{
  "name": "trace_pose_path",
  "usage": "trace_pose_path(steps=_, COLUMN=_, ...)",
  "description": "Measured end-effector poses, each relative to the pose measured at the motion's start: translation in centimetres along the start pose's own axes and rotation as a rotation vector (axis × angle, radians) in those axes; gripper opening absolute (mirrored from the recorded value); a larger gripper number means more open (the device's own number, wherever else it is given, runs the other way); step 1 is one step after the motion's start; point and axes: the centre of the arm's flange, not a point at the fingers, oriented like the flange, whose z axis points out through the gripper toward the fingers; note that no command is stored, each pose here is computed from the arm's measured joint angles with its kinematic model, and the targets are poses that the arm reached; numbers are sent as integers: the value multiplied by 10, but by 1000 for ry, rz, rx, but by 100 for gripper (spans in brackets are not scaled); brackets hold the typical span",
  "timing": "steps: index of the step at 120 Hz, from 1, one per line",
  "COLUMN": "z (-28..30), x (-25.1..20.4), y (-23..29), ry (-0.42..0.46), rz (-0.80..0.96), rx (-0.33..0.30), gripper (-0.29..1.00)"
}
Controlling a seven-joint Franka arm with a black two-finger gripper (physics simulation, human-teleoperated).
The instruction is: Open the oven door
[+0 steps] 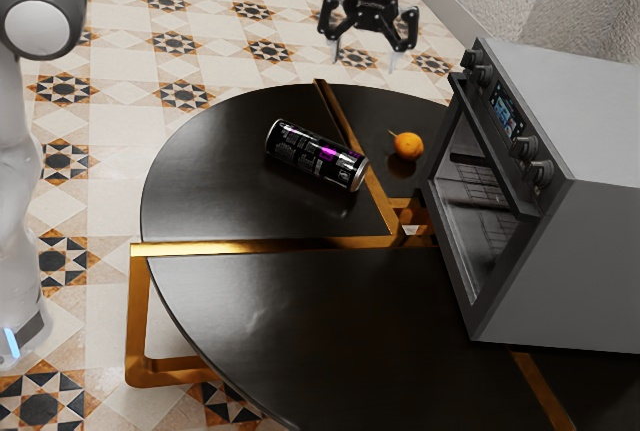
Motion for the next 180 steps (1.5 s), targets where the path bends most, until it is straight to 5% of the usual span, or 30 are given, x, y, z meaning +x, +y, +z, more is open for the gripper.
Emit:
trace_pose_path(steps=47, z=-49, x=-59, y=-39, ry=-64, rz=-524, rx=-61, gripper=70)
trace_pose_path(steps=59, z=-23, x=-132, y=-83, ry=2, rz=-533, rx=-92, gripper=70)
trace_pose_path(steps=78, z=12, x=-157, y=-57, ry=80, rz=-592, rx=-264, gripper=70)
trace_pose_path(steps=116, z=18, x=-136, y=26, ry=69, rz=-652, rx=-549, gripper=70)
trace_pose_path(steps=134, z=24, x=-134, y=39, ry=63, rz=-639, rx=-586, gripper=70)
trace_pose_path(steps=180, z=57, x=-136, y=44, ry=157, rz=-478, rx=-549, gripper=70)
